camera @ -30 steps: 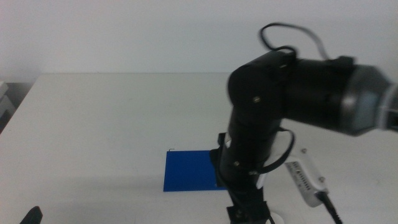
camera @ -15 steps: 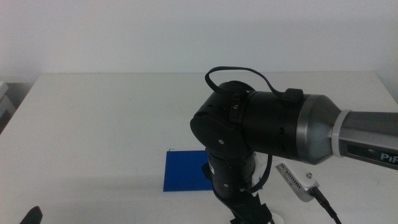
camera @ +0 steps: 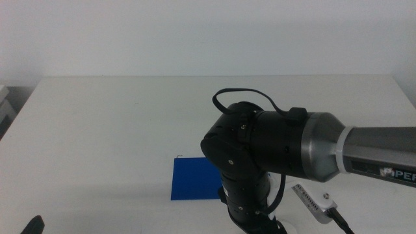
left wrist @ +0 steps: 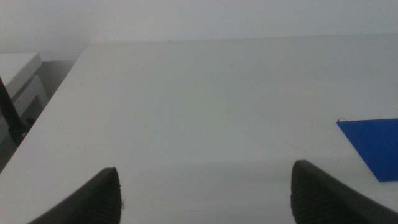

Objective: Use one arm to grab the shoe from the table and place it on the mat.

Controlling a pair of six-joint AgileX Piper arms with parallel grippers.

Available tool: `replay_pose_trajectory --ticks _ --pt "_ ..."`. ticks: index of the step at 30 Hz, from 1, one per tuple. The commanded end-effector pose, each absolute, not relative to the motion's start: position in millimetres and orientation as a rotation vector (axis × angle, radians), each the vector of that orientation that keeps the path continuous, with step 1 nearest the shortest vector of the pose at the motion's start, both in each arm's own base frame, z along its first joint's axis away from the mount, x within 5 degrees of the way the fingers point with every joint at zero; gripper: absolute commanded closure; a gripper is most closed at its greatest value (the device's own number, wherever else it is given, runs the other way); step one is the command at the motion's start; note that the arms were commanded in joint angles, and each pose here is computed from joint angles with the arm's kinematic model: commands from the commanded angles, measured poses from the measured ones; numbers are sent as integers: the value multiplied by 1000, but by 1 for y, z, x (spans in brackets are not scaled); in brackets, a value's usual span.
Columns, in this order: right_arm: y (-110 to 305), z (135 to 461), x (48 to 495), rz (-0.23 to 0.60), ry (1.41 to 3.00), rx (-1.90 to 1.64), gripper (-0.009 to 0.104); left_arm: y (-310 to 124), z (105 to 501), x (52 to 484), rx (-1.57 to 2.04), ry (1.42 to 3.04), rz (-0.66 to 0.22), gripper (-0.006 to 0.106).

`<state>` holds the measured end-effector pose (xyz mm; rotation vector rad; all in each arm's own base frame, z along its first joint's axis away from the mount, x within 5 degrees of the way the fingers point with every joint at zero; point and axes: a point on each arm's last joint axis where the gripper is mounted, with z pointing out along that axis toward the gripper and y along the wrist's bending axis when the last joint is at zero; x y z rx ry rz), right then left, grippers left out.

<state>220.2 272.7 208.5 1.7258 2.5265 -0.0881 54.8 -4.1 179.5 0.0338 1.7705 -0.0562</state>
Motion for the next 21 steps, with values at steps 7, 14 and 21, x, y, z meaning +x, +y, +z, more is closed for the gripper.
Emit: replay_pose_trajectory --ticks 7,14,21 --pt "264 216 218 -73 2511 1693 5 -4 185 55 21 1684 -65 7" --pt "268 204 222 -53 2516 1690 5 -4 185 55 21 1684 -65 7" --pt "272 193 223 -67 2527 1708 7 -4 185 55 21 1684 -65 7"
